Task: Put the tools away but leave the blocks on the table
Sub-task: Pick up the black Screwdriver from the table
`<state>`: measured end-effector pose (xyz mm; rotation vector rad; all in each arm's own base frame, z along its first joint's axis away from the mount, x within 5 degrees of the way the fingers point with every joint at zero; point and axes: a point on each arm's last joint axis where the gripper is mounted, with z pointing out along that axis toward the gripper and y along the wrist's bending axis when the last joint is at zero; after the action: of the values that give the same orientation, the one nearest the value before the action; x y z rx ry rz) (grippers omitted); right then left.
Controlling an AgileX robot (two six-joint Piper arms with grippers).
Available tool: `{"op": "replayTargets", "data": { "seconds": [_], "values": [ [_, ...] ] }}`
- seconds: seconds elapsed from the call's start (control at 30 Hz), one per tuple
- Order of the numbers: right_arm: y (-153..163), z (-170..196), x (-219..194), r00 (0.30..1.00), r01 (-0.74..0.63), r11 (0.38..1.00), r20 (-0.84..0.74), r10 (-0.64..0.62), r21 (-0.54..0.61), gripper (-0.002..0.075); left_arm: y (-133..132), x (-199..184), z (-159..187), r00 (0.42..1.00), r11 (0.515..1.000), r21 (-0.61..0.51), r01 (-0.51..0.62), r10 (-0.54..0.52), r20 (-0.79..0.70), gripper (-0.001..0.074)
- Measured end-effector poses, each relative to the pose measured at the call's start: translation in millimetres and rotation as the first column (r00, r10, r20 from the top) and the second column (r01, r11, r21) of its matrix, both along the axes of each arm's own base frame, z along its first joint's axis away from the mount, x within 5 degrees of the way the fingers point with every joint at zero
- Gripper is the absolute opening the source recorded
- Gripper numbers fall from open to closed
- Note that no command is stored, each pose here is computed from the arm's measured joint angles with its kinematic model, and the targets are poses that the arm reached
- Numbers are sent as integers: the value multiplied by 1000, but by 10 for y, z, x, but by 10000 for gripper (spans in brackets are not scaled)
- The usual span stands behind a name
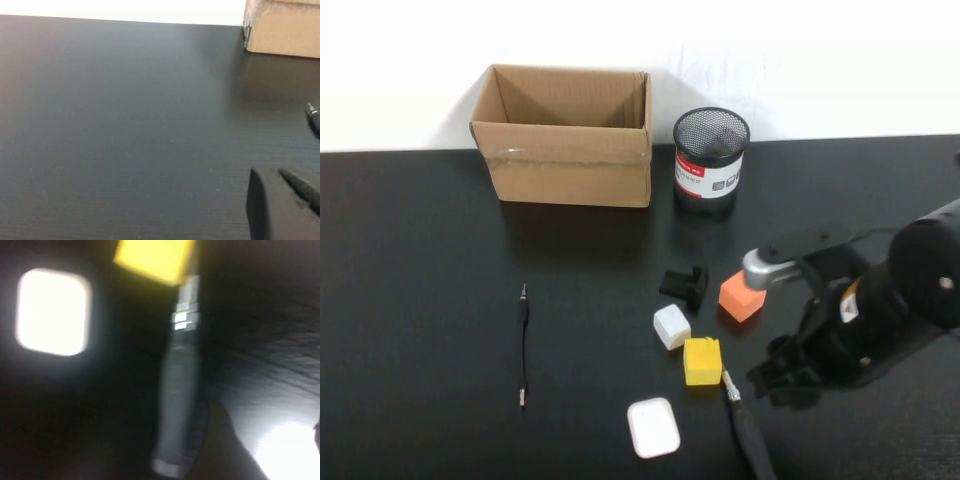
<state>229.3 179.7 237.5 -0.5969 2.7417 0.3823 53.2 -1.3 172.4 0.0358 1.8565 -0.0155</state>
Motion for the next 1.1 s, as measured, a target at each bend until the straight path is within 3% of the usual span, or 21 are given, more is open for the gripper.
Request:
{"op": "replayTargets", "data": {
  "seconds": [0.2, 0.6, 0.7, 0.83, 1.1],
  "values": [
    [205, -215, 46, 999, -50, 999, 8, 50, 12, 360, 0, 0, 0, 1000, 1000, 0, 0, 0, 0, -4],
    [285, -608, 172, 996, -88, 995, -25, 87, -53, 343, 0, 0, 0, 1000, 1000, 0, 0, 0, 0, -4],
    [288, -699, 187, 994, -100, 992, -41, 97, -78, 266, 0, 0, 0, 1000, 1000, 0, 0, 0, 0, -4],
    [269, -717, 196, 993, -116, 988, -38, 112, -103, 5, 0, 0, 0, 1000, 1000, 0, 0, 0, 0, -4],
    [203, -272, 234, 984, -146, 977, 78, 159, -153, -4, 0, 0, 0, 1000, 1000, 0, 0, 0, 0, -4]
  ]
}}
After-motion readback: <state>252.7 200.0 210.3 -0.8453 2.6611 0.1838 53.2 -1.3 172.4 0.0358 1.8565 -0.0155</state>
